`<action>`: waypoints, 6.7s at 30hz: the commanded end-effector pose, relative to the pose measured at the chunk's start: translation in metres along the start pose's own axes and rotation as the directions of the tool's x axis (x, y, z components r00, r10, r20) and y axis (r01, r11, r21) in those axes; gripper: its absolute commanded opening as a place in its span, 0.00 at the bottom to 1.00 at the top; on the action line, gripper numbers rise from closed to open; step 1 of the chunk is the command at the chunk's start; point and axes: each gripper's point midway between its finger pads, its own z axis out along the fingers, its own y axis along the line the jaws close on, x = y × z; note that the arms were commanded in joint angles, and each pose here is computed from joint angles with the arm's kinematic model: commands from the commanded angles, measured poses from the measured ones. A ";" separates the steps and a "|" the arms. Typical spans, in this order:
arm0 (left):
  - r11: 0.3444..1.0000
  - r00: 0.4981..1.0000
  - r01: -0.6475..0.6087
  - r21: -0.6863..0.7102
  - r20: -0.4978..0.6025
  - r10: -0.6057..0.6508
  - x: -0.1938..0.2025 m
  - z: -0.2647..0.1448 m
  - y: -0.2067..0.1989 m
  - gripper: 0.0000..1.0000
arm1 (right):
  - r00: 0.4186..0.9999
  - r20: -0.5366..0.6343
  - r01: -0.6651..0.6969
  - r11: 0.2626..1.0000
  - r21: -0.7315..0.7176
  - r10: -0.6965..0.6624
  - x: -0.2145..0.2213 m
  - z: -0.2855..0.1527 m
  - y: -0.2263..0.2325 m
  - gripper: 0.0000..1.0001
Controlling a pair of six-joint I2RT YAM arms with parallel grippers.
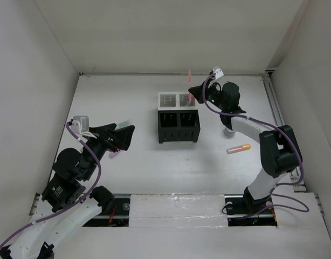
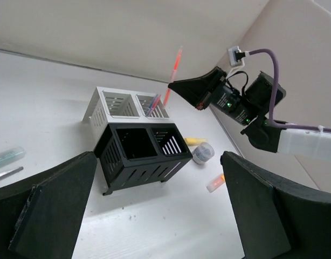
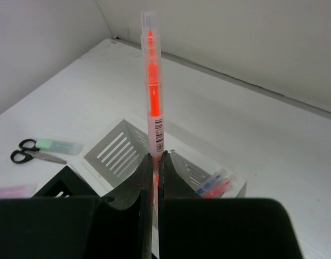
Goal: Sort the stationery into containers
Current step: Place the pen in the storage box, then pick up the stationery from the center of the board, then place the stationery in the storage box.
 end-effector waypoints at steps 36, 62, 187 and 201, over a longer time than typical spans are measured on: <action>0.993 0.999 -0.026 0.115 0.022 0.024 -0.010 -0.008 -0.021 1.00 | 0.997 0.078 0.011 0.994 -0.105 -0.003 0.035 -0.002 0.028 0.54; 0.996 0.999 0.019 -0.088 0.039 -0.015 -0.011 0.001 0.012 1.00 | 0.999 0.048 -0.036 0.891 0.453 0.016 -0.051 -0.101 -0.017 1.00; 0.883 0.988 -0.070 -0.465 -0.153 -0.003 0.038 0.031 0.073 1.00 | 0.871 -0.482 0.133 0.990 0.045 -0.095 0.026 0.065 0.071 0.63; 0.883 0.988 -0.069 -0.464 -0.153 -0.003 0.038 0.031 0.073 1.00 | 0.886 -0.449 0.137 0.991 0.011 -0.118 0.011 0.065 0.082 0.97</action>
